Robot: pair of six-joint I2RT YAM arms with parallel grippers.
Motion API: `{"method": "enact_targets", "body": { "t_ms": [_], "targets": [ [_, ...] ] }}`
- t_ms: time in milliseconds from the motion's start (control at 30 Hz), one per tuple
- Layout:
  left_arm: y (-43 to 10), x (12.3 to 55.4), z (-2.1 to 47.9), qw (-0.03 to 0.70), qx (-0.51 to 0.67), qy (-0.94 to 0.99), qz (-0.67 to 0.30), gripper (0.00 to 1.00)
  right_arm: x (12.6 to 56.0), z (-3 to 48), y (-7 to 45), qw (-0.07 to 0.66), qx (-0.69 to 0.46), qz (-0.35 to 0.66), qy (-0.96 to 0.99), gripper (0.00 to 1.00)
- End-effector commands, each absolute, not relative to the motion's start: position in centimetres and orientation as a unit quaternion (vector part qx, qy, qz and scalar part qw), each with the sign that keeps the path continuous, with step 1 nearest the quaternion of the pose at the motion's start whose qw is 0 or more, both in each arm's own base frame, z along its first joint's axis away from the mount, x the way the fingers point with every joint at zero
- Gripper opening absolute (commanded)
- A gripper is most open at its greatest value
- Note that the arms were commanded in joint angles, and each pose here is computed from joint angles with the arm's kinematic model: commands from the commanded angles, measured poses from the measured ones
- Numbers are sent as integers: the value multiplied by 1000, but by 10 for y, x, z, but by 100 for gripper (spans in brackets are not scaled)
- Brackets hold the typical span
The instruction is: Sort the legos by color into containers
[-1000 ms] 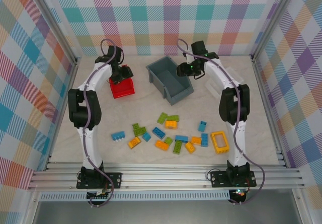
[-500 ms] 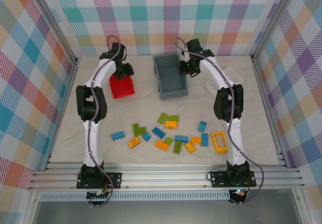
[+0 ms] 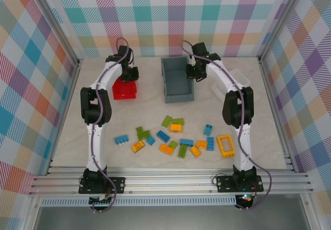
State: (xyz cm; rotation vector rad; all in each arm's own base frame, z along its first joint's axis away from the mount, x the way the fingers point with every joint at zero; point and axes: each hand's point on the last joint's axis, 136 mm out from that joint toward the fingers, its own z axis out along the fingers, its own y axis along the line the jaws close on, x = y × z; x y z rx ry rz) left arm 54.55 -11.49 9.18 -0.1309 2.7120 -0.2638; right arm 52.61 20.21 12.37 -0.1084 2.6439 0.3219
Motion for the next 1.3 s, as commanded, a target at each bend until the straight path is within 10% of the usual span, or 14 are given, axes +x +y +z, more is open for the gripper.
{"method": "enact_targets", "body": {
  "t_ms": [0,400,800,1267],
  "targets": [
    [-162,523,108,199,-34,969,-142,0,506,135,203,223,-23,127,966,15],
    [-225,510,101,199,-30,966,-164,2,496,132,213,204,9,159,966,28],
    [-228,514,152,241,-51,951,-189,44,473,193,127,261,99,117,953,70],
    [-193,433,265,344,-97,903,-237,51,454,119,-16,179,325,127,920,69]
  ]
}}
